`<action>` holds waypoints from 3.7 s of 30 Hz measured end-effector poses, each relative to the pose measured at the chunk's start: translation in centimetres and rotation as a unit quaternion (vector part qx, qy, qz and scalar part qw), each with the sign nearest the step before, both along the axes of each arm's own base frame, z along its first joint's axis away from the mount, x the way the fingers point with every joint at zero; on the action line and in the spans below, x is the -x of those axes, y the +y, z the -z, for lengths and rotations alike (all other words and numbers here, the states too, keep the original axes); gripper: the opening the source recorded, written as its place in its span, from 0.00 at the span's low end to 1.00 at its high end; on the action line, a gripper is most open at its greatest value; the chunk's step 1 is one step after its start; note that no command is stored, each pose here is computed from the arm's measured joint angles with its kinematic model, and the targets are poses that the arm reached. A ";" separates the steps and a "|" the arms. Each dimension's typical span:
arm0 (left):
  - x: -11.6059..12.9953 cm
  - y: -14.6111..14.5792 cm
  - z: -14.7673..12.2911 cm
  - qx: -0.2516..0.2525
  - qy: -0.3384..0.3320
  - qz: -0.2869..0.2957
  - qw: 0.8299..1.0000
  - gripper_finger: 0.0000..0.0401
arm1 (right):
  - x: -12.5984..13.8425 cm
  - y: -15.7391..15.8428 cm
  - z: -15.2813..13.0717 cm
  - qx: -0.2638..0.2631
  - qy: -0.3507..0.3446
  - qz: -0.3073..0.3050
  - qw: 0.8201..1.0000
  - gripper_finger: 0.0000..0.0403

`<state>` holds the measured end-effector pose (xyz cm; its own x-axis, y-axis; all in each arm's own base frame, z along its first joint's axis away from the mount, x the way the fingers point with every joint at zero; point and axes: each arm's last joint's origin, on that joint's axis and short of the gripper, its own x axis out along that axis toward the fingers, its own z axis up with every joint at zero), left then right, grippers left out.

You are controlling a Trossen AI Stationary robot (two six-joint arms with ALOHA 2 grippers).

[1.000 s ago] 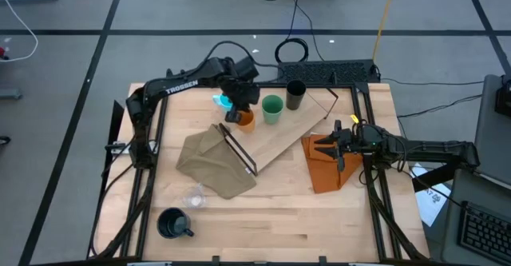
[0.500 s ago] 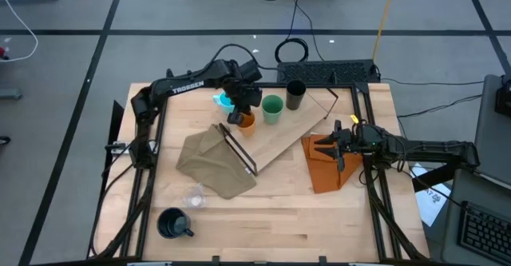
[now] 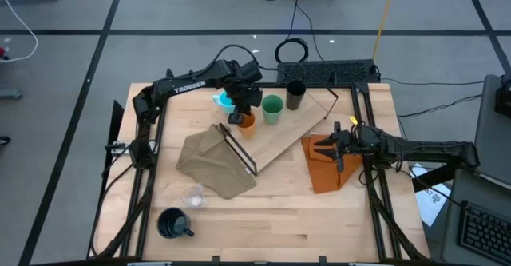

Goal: Stack small to large cups/mugs on shelf
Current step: Put the orange cup on the shelf, then put the dark blue mug on the shelf

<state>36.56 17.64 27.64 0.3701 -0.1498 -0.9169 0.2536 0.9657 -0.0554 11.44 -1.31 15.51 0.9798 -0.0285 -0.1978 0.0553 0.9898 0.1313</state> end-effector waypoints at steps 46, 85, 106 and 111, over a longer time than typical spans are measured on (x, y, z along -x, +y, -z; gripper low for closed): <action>-0.6 0.3 1.7 -0.003 0.030 -0.016 0.999 0.04 | -0.1 0.0 -0.8 0.008 -0.056 -0.002 0.998 0.24; -0.9 -1.2 -2.3 -0.022 0.030 -0.044 0.998 0.43 | -0.1 0.0 -0.8 0.009 -0.055 -0.002 0.998 0.24; 5.2 -5.6 -17.8 -0.133 -0.138 -0.096 0.977 0.42 | -0.1 0.0 -0.9 0.008 -0.059 -0.002 0.998 0.24; 10.2 -9.0 -22.1 -0.125 -0.204 -0.105 0.965 0.42 | -0.2 0.0 -1.0 0.010 -0.068 -0.002 0.998 0.24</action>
